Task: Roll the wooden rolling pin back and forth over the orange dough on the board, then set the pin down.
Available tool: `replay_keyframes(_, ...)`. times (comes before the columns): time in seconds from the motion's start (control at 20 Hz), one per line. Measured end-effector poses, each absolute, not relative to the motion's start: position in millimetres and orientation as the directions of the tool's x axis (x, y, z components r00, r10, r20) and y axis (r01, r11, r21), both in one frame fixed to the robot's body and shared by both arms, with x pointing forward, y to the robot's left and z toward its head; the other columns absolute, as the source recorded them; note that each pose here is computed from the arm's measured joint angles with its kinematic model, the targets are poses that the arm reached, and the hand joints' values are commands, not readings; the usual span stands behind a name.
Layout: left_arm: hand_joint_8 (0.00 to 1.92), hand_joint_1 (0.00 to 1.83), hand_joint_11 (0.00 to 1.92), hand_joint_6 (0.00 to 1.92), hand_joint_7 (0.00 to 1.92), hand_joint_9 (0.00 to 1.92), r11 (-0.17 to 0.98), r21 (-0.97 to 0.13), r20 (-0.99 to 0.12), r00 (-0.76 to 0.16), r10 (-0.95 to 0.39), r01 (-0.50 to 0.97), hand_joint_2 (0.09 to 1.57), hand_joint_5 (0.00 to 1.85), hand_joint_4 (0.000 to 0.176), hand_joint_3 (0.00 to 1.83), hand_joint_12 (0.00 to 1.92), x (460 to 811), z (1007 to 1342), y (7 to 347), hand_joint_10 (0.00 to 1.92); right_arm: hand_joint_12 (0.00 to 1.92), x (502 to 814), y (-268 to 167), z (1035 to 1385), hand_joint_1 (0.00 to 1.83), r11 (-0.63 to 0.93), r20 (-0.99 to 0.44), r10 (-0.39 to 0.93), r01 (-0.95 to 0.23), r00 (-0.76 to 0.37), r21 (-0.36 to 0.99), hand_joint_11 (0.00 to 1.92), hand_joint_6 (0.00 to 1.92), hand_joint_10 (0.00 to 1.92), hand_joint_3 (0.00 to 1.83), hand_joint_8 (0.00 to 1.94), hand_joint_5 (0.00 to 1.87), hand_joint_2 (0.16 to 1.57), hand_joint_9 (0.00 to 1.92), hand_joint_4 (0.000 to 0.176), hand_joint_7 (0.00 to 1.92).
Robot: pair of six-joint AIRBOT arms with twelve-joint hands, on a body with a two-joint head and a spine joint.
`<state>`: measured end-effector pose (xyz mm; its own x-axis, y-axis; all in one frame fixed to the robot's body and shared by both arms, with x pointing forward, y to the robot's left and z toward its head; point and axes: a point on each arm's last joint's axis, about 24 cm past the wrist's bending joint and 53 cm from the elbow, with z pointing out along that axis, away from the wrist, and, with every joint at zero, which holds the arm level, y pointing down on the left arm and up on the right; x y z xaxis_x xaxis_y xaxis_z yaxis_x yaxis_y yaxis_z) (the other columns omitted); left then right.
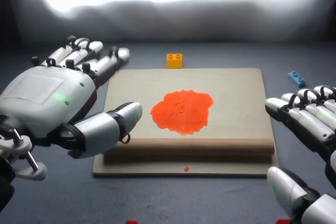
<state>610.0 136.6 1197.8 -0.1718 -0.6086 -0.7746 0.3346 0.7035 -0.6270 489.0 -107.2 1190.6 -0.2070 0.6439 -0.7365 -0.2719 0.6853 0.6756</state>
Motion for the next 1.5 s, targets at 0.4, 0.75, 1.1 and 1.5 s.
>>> replay_keyframes(0.4, 0.00, 0.00, 0.00, 0.00, 0.08, 0.06, 0.710, -0.618, -0.781, -0.161, -0.604, 0.337, 1.35, 0.01, 0.000, 0.00, 0.14, 612, 1201, 137, 0.00, 0.24, 487, -101, 1185, 0.00, 0.670, -0.720, 0.663, -0.266, -0.206, 0.693, 0.00, 0.01, 0.01, 0.00, 0.01, 0.17, 1.39, 0.13, 0.000, 0.16)
replay_keyframes(0.75, 0.00, 0.00, 0.00, 0.01, 0.09, 0.06, 0.713, -0.640, -0.767, -0.184, -0.615, 0.286, 1.31, 0.03, 0.000, 0.00, 0.16, 614, 1196, 138, 0.00, 0.28, 506, -99, 1158, 0.00, 0.711, -0.762, 0.616, -0.274, -0.201, 0.648, 0.00, 0.01, 0.01, 0.00, 0.01, 0.16, 1.32, 0.12, 0.000, 0.13)
replay_keyframes(1.1, 0.00, 0.00, 0.00, 0.00, 0.07, 0.03, 0.740, -0.580, -0.815, -0.264, -0.517, 0.340, 1.29, 0.00, 0.000, 0.00, 0.13, 598, 1175, 119, 0.00, 0.26, 539, -82, 1146, 0.00, 0.701, -0.747, 0.644, -0.263, -0.165, 0.663, 0.00, 0.00, 0.01, 0.00, 0.01, 0.13, 1.35, 0.12, 0.000, 0.16)
replay_keyframes(1.5, 0.00, 0.00, 0.00, 0.00, 0.04, 0.02, 0.745, -0.590, -0.804, -0.309, -0.508, 0.310, 1.28, 0.00, 0.000, 0.00, 0.10, 598, 1165, 112, 0.00, 0.07, 561, -69, 1118, 0.00, 0.714, -0.749, 0.635, -0.227, -0.189, 0.663, 0.00, 0.00, 0.01, 0.02, 0.00, 0.12, 1.42, 0.07, 0.000, 0.13)
